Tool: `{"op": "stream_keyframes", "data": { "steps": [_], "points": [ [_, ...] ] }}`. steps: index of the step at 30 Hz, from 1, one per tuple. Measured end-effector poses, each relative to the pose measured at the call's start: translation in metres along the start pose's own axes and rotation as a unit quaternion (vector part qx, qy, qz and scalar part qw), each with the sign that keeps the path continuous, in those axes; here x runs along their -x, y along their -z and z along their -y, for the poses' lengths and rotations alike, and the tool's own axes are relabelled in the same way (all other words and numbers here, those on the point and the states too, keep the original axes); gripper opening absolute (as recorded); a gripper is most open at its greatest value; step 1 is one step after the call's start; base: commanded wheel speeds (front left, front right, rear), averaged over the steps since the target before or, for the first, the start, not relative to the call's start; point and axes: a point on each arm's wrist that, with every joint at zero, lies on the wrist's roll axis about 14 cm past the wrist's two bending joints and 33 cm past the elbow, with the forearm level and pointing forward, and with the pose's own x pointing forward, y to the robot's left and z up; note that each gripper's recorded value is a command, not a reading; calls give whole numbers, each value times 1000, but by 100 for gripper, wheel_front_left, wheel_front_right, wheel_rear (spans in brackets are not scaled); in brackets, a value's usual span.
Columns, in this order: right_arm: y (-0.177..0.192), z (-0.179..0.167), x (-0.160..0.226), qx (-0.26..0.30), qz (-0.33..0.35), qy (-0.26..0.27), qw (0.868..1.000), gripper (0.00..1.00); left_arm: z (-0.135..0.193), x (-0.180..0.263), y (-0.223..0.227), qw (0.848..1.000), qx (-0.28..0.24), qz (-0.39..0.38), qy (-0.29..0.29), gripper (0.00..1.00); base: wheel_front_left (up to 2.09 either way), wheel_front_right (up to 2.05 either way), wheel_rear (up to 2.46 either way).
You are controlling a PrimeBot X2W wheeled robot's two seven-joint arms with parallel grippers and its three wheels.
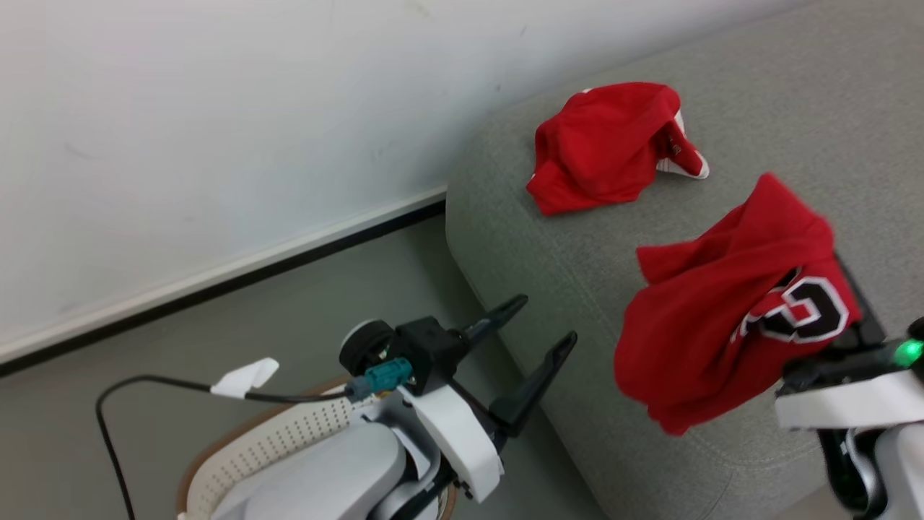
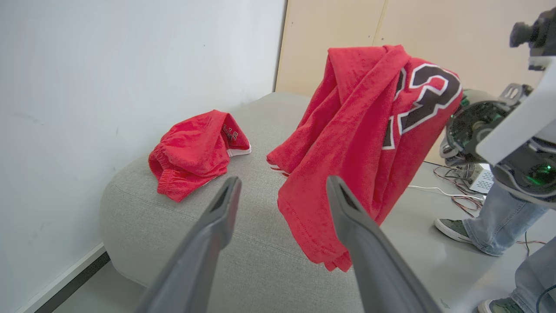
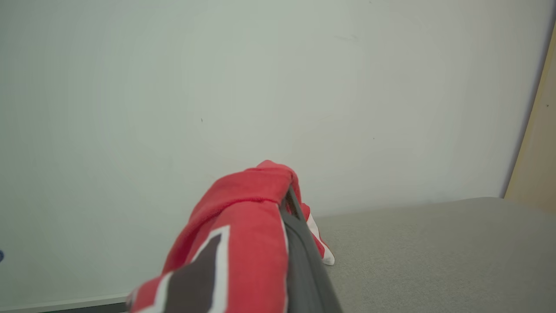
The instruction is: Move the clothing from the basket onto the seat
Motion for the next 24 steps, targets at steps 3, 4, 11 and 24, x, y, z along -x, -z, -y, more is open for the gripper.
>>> {"op": "stream_keyframes", "data": {
  "steps": [3, 4, 11, 24],
  "points": [
    [-7, 5, -18, 10, 13, 4, 1000, 0, -16, 1, 0, 1000, -1, 3, -8, 100, 0, 0, 0],
    [-9, 6, -25, 15, 16, 3, 1000, 0, -21, 1, 1, 1000, 1, 3, -10, 100, 0, 0, 0],
    [-19, 19, -79, 29, 44, 15, 998, 0, -68, 12, 17, 999, 8, -10, -38, 100, 0, 0, 0],
    [39, 85, -145, 93, -6, 94, 991, 0, -152, 67, 74, 990, 45, -49, -128, 100, 0, 0, 0]
  ]
}}
